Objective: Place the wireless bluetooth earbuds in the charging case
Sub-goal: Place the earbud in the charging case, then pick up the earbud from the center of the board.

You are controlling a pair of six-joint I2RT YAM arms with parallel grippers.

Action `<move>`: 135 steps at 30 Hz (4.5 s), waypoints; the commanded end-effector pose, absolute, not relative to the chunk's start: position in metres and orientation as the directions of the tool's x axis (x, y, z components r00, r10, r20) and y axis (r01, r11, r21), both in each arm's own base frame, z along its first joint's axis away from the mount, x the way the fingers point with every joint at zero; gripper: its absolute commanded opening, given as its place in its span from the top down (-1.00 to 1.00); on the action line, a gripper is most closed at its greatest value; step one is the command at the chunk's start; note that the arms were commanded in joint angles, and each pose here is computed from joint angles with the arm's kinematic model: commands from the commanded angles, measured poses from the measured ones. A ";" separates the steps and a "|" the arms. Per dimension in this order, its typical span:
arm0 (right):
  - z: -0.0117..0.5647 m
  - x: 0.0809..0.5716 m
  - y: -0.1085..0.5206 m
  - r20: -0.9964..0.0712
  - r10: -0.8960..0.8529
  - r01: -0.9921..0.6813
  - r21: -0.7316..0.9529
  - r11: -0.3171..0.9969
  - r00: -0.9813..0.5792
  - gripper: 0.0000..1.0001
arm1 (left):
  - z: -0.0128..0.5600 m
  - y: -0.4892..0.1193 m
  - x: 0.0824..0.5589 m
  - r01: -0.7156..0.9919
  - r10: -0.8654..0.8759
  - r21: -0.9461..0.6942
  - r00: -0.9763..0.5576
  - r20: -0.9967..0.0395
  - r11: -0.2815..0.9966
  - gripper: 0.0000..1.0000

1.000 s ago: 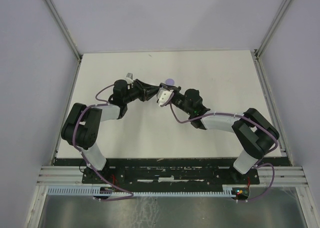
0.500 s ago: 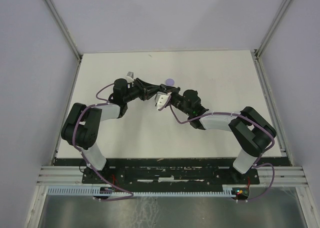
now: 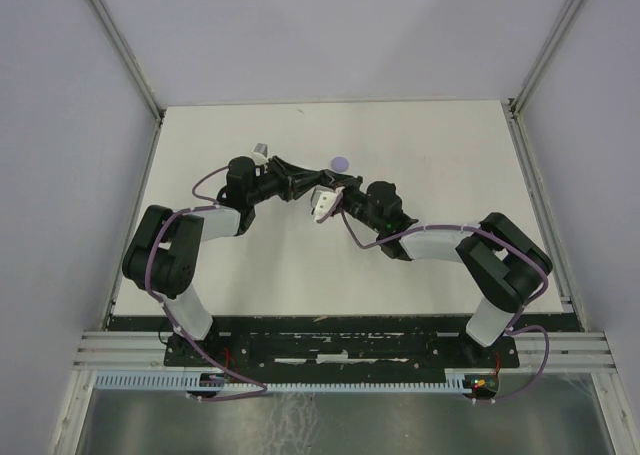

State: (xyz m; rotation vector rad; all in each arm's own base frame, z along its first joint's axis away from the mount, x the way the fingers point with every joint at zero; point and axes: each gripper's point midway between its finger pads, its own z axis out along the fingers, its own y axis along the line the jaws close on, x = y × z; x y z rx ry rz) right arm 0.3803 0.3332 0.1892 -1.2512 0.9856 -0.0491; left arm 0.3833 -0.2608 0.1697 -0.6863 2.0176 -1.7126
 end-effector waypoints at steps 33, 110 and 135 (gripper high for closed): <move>0.203 0.369 0.332 -0.588 -0.487 -0.450 -0.808 0.379 0.645 0.97 | 0.209 -0.268 0.391 -0.039 -0.586 -0.998 -0.811 0.001 0.052 0.94; 0.127 0.359 0.128 -0.496 -0.286 -0.159 -0.284 0.946 -0.820 -0.77 | 0.201 -0.264 0.387 0.129 -0.517 -0.988 -0.842 -0.155 0.086 0.94; 0.035 0.353 0.147 -0.327 -0.317 -0.251 -0.229 0.941 -0.890 -0.99 | 0.203 -0.263 0.380 0.135 -0.503 -0.988 -0.850 -0.156 0.078 0.94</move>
